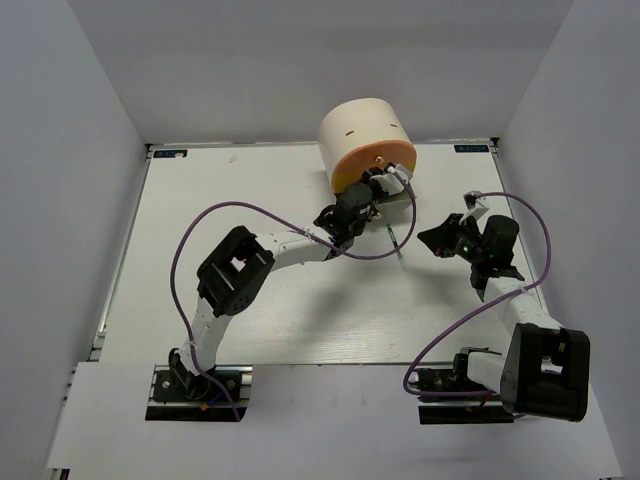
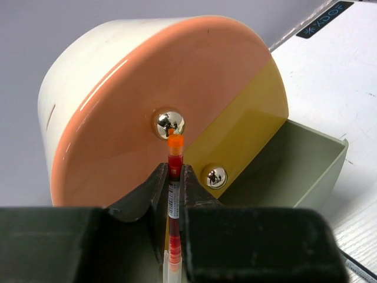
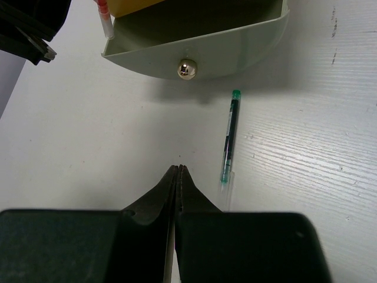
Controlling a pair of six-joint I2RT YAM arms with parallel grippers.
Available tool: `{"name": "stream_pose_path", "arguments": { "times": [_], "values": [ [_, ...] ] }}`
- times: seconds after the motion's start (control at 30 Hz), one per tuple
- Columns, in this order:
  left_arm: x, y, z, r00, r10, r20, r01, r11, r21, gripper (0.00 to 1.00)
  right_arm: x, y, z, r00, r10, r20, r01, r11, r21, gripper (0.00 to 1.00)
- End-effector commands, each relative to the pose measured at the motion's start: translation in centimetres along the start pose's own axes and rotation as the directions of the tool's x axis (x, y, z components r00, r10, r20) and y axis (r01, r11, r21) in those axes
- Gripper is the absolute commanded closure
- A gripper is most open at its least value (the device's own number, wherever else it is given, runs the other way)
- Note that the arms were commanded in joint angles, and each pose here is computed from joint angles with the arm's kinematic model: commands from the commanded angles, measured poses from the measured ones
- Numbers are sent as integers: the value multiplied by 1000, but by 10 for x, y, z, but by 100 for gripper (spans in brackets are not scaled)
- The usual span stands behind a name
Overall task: Sort the stationery into containers
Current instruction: Place the pen in the drawer.
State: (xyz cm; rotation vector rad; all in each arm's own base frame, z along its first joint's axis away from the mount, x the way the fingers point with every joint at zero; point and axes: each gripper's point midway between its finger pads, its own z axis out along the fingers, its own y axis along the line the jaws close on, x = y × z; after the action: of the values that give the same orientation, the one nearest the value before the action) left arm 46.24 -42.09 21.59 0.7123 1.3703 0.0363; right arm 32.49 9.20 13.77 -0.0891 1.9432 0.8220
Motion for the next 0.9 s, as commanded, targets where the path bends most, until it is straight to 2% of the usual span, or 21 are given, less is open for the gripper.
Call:
{"name": "stream_pose_path", "arguments": {
  "times": [0.0,0.17,0.3,0.37,0.47,0.5,0.6,0.63,0.7,0.73,0.77,0.87],
  "values": [
    [-10,7,0,999,-32,30,33,999,-22,90,-17,5,0,998,-50,33,50,998,-26,100],
    [-10,4,4,999,-38,23,38,999,-18,90,-13,6,0,998,-48,27,48,998,-29,100],
    [-7,1,6,999,-43,15,44,999,-14,86,-13,6,-2,999,-46,28,46,999,-28,100],
    [-7,1,6,999,-43,15,44,999,-14,78,-11,7,-2,999,-44,26,45,998,-34,100],
    [-5,0,5,999,-49,8,49,999,-10,73,-9,9,-2,999,-47,20,48,998,-46,95],
    [-5,0,5,999,-49,8,49,999,-10,66,-9,10,-3,999,-47,22,48,998,-51,92],
    [-4,1,5,999,-49,4,49,999,-18,57,-8,14,-3,998,-61,19,62,995,-74,80],
    [-4,1,5,999,-49,4,49,999,-18,55,-7,15,-3,998,-59,13,60,995,-82,70],
    [-13,0,3,998,-57,22,57,998,-18,47,-4,18,-3,997,-81,6,81,991,-104,60],
    [-13,2,3,999,-46,18,47,999,-26,44,-5,19,-4,995,-102,8,102,989,-110,51],
    [-18,6,4,998,-54,30,56,998,-42,42,-3,21,-4,994,-109,1,108,986,-126,37],
    [-36,10,0,997,-50,61,54,996,-71,35,2,19,-4,989,-148,-16,145,981,-128,13]
  ]
}}
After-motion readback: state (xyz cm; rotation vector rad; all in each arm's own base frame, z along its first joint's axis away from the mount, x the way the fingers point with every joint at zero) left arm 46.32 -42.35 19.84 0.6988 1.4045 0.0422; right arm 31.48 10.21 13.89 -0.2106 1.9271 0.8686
